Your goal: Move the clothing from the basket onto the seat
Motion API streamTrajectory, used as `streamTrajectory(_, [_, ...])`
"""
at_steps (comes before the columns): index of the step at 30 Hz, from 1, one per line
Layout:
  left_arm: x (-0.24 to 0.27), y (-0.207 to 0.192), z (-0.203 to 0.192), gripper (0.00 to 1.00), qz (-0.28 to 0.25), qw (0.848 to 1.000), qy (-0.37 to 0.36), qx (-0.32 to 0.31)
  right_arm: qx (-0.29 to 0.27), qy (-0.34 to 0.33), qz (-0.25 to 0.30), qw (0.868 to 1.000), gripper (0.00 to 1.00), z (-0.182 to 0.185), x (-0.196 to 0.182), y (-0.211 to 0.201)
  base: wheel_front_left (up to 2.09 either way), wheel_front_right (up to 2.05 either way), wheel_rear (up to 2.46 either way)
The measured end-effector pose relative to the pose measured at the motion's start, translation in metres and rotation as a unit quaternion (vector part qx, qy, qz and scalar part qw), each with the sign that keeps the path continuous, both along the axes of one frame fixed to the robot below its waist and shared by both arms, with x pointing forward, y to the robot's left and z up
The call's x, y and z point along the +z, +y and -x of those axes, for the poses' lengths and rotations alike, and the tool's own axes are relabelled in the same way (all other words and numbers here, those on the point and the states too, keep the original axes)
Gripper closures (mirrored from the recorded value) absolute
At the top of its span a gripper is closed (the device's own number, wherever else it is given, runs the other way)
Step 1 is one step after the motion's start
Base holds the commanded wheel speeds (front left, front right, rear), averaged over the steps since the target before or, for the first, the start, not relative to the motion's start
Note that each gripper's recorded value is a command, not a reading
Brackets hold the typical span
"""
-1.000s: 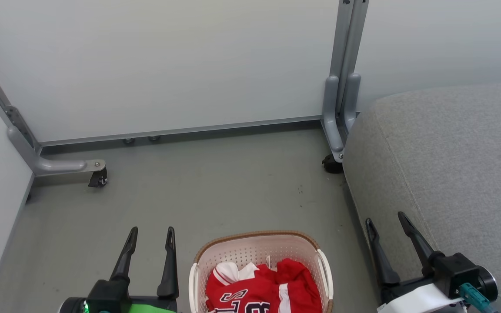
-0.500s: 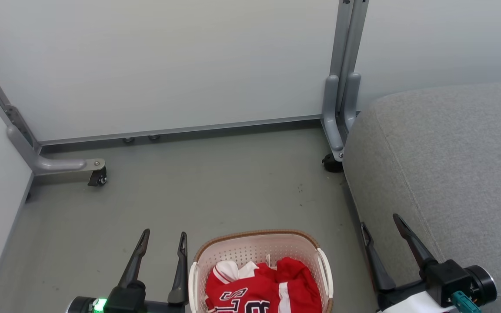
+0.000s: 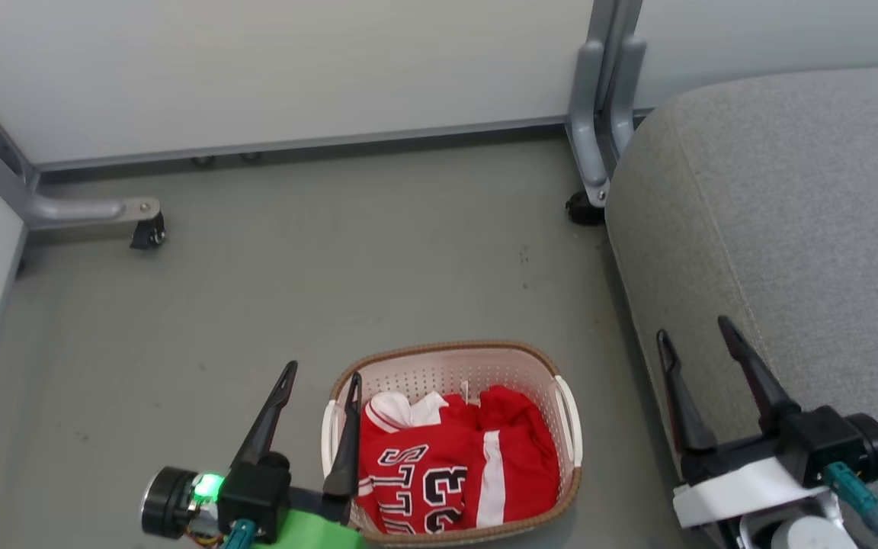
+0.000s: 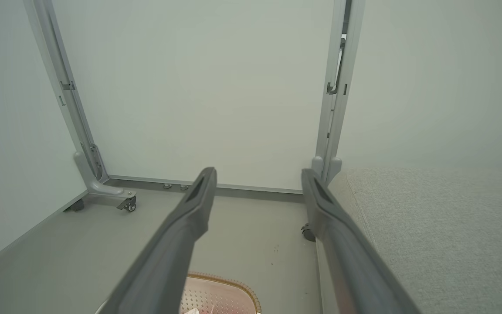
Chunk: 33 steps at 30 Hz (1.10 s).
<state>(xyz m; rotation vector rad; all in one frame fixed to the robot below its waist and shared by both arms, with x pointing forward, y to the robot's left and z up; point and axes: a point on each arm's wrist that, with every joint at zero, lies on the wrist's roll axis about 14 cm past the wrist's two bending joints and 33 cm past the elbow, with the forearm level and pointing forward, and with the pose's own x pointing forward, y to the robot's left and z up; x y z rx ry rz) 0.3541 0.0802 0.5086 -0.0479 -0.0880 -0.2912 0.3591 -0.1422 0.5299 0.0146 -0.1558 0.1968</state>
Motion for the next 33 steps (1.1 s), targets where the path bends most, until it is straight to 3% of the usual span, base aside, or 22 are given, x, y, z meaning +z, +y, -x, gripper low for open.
streamTrajectory(8, [-0.045, -0.044, -0.039, 0.0, -0.047, 0.993, 0.048, -0.096, -0.023, -0.001, 0.015, 1.0, 0.0, -0.048, -0.005, -0.023, 0.0, 0.0, 0.0])
streamTrajectory(15, [-0.109, -0.08, -0.073, 0.0, -0.119, 0.969, 0.1, -0.194, -0.043, 0.007, 0.031, 0.999, 0.0, -0.089, -0.023, -0.043, 0.0, 0.0, 0.0])
streamTrajectory(24, [-0.22, -0.103, -0.096, 0.0, -0.229, 0.906, 0.183, -0.307, -0.046, 0.044, 0.031, 0.997, 0.0, -0.129, -0.074, -0.046, 0.0, 0.0, 0.0])
streamTrajectory(29, [-0.294, -0.099, -0.074, 0.0, -0.288, 0.846, 0.255, -0.37, -0.045, 0.082, 0.029, 0.995, 0.0, -0.138, -0.113, -0.045, 0.0, 0.0, 0.0])
streamTrajectory(33, [-0.333, -0.098, -0.069, 0.0, -0.317, 0.811, 0.292, -0.396, -0.05, 0.115, 0.028, 0.992, 0.0, -0.139, -0.144, -0.048, 0.0, 0.0, 0.0])
